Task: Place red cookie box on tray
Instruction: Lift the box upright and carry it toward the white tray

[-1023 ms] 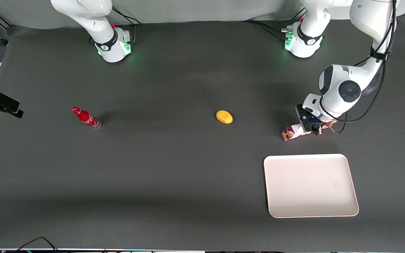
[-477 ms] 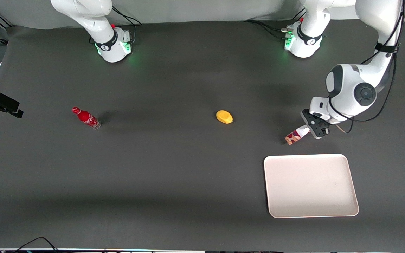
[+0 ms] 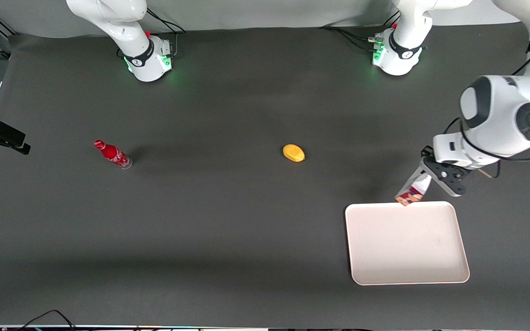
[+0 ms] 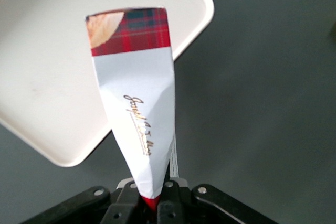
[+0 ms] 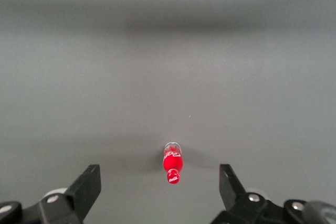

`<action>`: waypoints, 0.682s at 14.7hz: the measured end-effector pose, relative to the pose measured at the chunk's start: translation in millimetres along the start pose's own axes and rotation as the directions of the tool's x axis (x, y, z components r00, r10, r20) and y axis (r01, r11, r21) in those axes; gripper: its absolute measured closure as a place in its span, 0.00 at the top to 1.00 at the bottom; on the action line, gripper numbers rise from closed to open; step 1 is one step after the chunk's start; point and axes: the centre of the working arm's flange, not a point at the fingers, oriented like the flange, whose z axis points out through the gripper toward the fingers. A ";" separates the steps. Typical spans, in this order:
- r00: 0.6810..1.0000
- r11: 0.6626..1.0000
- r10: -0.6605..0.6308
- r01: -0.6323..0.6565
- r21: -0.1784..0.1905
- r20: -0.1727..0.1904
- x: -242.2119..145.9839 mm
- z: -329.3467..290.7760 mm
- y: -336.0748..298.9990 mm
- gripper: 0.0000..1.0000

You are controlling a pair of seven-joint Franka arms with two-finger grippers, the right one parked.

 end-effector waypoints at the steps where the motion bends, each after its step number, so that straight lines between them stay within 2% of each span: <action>1: 0.998 0.998 -0.055 0.055 0.004 -0.008 4.8 -20.0 -5.6 0.07; 3: 0.983 0.983 -0.180 0.181 0.009 -0.023 14.2 -56.7 -13.7 0.07; 6: 0.938 0.939 -0.344 0.345 0.015 -0.045 29.0 -99.5 -24.7 0.07; 10: 0.868 0.868 -0.486 0.493 0.055 -0.102 41.1 -120.4 -76.2 0.07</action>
